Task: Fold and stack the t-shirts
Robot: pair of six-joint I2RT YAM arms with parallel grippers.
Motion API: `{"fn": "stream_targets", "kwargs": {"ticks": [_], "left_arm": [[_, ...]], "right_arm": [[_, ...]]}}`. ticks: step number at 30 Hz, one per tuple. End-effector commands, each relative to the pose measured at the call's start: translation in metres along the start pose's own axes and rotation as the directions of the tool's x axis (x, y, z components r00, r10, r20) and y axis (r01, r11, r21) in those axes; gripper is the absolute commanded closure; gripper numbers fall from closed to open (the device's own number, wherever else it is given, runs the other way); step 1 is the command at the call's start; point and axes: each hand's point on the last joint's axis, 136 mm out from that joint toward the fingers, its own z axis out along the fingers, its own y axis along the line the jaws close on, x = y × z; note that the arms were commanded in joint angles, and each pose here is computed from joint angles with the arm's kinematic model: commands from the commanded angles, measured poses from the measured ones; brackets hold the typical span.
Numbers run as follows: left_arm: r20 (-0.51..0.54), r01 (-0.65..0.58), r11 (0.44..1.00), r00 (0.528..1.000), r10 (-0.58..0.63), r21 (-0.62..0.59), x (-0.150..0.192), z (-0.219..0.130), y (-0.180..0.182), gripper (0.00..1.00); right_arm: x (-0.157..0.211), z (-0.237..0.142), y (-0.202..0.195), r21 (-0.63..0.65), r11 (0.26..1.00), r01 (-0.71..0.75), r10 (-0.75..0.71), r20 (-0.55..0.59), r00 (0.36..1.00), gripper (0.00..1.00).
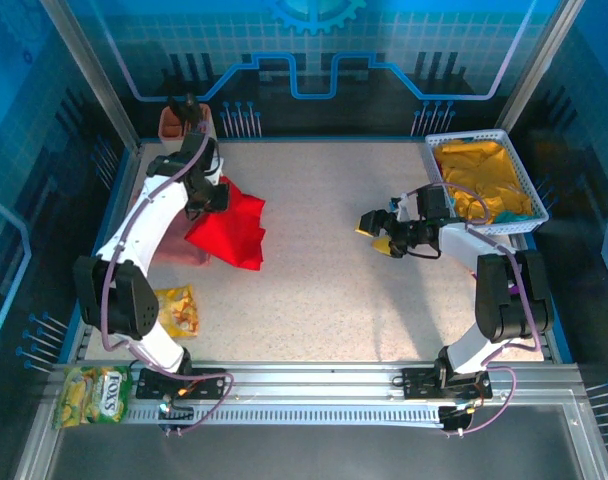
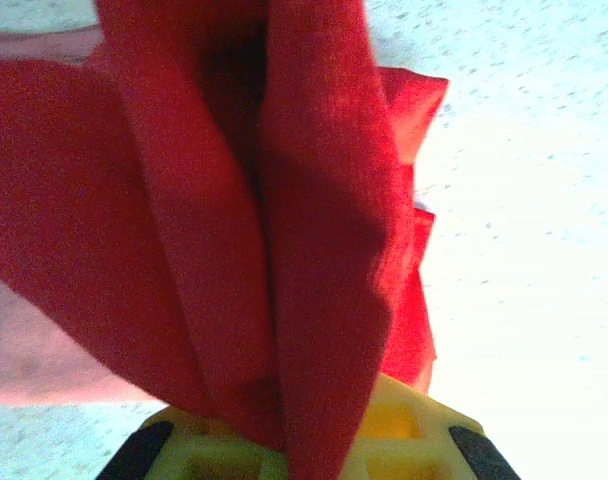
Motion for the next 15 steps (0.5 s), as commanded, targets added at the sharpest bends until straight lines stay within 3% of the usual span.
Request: {"fn": "stream_targets", "kwargs": {"ticks": [1,15], "left_arm": [[0.009,-0.067,0.996,0.998,0.068,-0.053,-0.001,-0.029,0.017,1.00],[0.074,-0.070,0.989,0.994,0.080,-0.129,-0.025,-0.076,0.049,1.00]], "right_arm": [[0.008,-0.002,-0.001,-0.011,1.000,-0.021,0.021,-0.026,0.999,0.10],[0.009,0.006,0.004,0.005,1.000,-0.018,0.018,-0.053,0.998,0.10]]}}
